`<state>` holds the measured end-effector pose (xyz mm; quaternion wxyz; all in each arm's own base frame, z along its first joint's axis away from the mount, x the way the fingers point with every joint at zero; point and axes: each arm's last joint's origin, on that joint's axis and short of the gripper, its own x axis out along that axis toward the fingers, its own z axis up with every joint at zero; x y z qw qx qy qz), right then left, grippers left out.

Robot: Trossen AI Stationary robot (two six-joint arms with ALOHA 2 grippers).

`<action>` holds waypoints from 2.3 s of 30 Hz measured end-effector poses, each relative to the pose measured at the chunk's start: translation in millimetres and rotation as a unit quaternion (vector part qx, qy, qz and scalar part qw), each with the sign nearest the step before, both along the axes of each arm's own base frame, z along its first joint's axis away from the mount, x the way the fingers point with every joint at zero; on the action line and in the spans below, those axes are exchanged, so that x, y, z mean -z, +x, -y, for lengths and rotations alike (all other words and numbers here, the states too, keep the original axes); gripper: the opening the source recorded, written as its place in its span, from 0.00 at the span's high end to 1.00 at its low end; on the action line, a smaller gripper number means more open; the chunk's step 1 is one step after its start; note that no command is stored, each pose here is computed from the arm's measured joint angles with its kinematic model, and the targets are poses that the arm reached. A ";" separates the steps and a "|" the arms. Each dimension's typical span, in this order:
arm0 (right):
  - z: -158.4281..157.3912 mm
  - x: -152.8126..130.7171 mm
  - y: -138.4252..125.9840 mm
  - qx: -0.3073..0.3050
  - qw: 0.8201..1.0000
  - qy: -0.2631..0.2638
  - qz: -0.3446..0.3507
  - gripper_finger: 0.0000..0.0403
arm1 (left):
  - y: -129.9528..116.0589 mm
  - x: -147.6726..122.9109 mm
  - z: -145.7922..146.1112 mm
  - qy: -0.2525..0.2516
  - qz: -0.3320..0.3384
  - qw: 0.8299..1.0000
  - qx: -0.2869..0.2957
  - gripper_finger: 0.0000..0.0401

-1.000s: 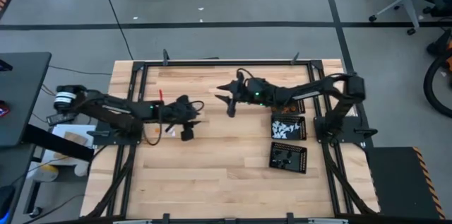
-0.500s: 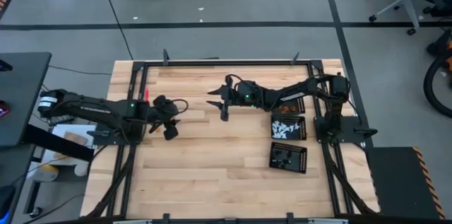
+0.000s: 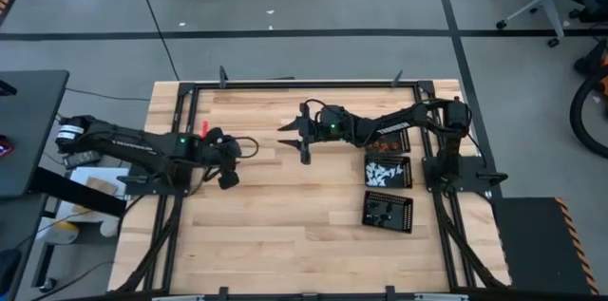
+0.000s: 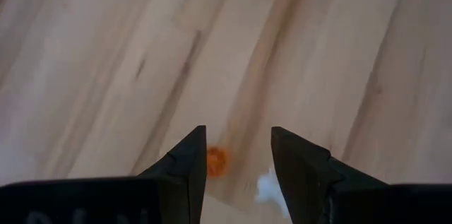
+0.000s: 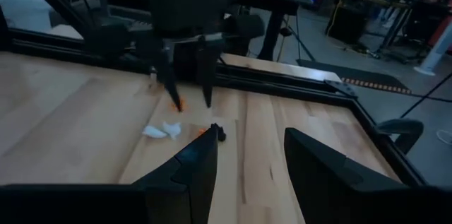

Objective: Sort Halloween decoration
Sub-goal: Adjust the toys, then put the black skeleton toy into the bottom black bin

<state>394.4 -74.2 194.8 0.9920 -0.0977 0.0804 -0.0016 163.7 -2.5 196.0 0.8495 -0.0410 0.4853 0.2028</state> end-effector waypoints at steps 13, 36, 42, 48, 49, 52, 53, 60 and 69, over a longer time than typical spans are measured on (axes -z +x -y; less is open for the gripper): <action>8.4 3.9 -2.2 0.009 1.000 -0.006 -0.019 0.58 | 24.5 36.5 -20.6 -0.007 -0.143 0.989 -0.038 0.51; 10.1 6.5 -3.2 0.005 0.999 -0.015 -0.032 0.58 | 27.7 45.3 -76.6 -0.242 -0.075 0.957 -0.138 0.49; 10.2 6.5 -3.2 0.005 0.999 -0.015 -0.032 0.58 | 35.8 44.0 -66.2 -0.256 -0.057 0.960 -0.103 0.49; 10.2 6.4 -3.2 0.005 0.999 -0.016 -0.031 0.58 | 48.2 39.5 -50.9 -0.275 -0.026 0.960 -0.031 0.49; 10.2 6.3 -3.1 0.005 0.999 -0.016 -0.031 0.58 | 49.4 37.0 -49.9 -0.272 -0.029 0.962 -0.024 0.49; 10.4 6.0 -3.1 0.006 0.999 -0.016 -0.029 0.58 | 50.4 24.8 -51.9 -0.231 -0.062 0.971 -0.029 0.49; 10.2 6.0 -3.1 0.005 0.999 -0.016 -0.029 0.58 | 50.2 20.3 -52.2 -0.207 -0.079 0.974 -0.035 0.49; 10.3 6.1 -3.2 0.005 0.999 -0.016 -0.029 0.58 | 42.0 11.5 -55.8 -0.150 -0.138 0.967 -0.151 0.49; 10.2 5.7 -3.1 0.005 0.999 -0.017 -0.027 0.58 | 34.7 27.7 -47.6 -0.190 -0.127 0.936 -0.267 0.49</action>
